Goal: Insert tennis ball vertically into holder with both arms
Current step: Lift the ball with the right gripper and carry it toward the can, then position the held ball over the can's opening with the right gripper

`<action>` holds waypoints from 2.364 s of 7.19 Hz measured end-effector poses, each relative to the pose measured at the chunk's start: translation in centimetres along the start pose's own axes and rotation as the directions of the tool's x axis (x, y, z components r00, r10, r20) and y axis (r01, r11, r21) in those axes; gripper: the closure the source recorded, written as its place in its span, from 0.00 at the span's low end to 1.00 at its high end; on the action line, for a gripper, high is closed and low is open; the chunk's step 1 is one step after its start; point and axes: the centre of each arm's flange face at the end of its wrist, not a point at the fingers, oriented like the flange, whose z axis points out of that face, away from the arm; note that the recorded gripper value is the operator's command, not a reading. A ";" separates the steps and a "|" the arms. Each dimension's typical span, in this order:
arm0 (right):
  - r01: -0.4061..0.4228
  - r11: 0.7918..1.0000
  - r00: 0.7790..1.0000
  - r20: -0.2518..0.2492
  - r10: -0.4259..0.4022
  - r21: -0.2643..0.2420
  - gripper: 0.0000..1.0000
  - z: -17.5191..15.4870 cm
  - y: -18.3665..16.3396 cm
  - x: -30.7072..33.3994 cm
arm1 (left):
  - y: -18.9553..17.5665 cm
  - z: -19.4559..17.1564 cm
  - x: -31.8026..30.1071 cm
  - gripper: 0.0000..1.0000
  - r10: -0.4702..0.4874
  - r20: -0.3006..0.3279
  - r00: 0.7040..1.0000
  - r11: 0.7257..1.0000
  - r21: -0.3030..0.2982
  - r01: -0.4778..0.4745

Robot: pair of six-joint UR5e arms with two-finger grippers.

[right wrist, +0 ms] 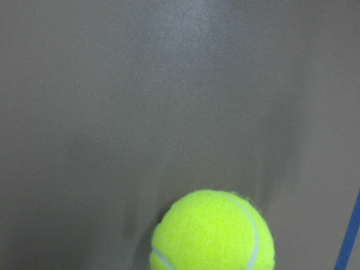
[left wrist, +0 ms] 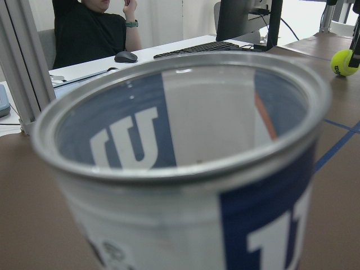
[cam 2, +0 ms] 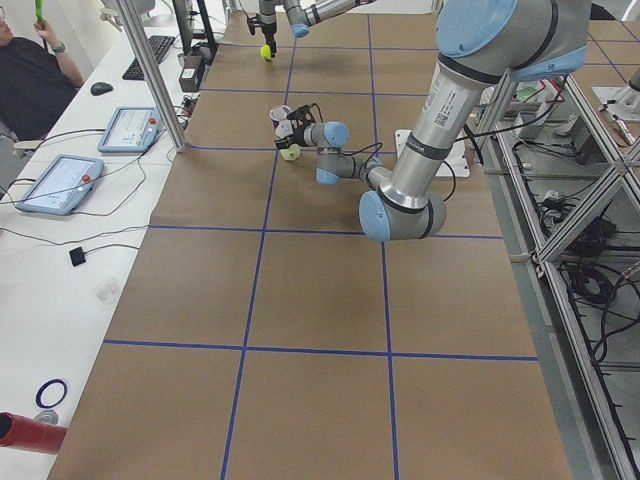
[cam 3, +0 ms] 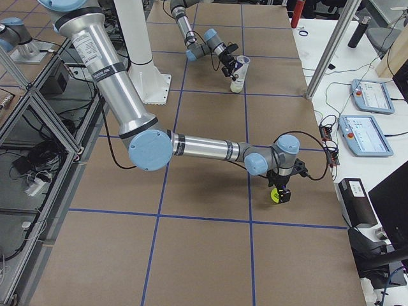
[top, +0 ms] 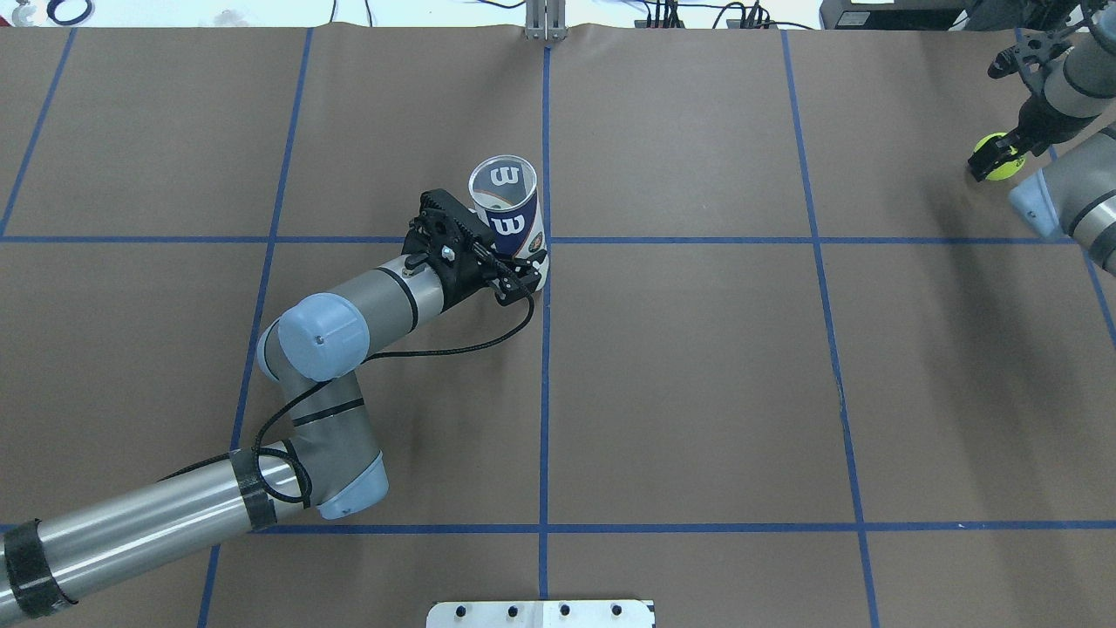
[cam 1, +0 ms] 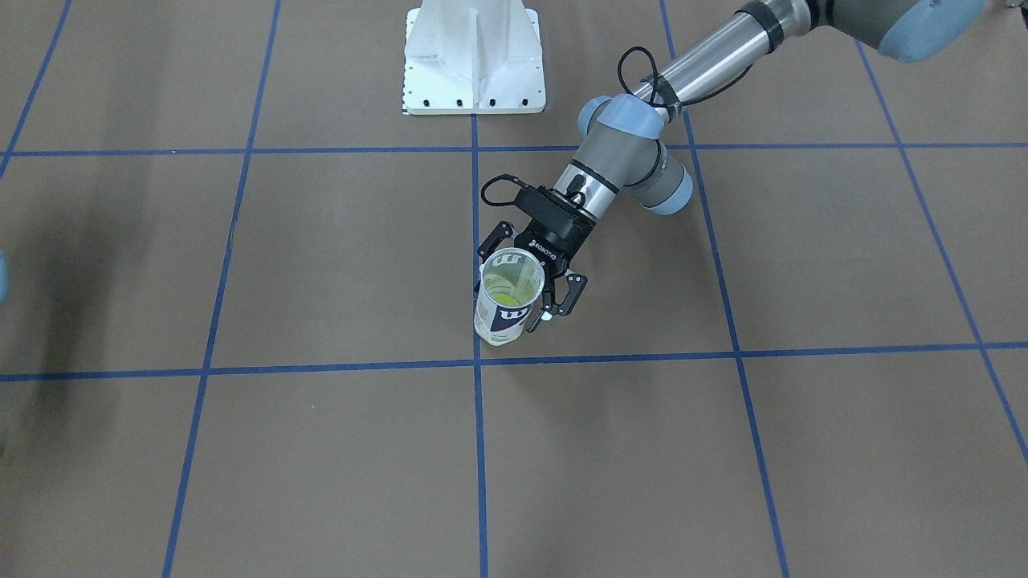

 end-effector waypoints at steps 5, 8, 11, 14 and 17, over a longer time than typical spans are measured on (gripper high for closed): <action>0.006 1.000 1.000 -0.019 -0.005 0.019 1.00 -1.5 -2.6 -0.3 | 0.0 0.0 0.0 0.01 0.001 0.000 1.000 1.000 0.000 -0.001; -0.114 0.991 0.983 0.155 0.102 0.074 1.00 -12.4 -10.1 -5.5 | 0.0 0.0 0.0 0.01 0.001 0.000 1.000 1.000 0.000 -0.001; -0.339 0.939 0.877 0.379 0.297 0.050 1.00 -23.8 -16.7 -23.2 | -0.1 0.0 0.1 0.01 -0.002 -0.002 1.000 1.000 0.002 0.002; -0.432 0.902 0.779 0.509 0.366 0.014 1.00 -32.1 -16.0 -36.2 | 0.1 -0.1 0.6 0.01 -0.004 -0.010 1.000 1.000 0.000 0.004; -0.445 0.895 0.714 0.589 0.379 -0.037 1.00 -36.1 -12.2 -44.8 | 0.5 0.0 1.2 0.01 -0.009 -0.019 1.000 1.000 -0.005 0.009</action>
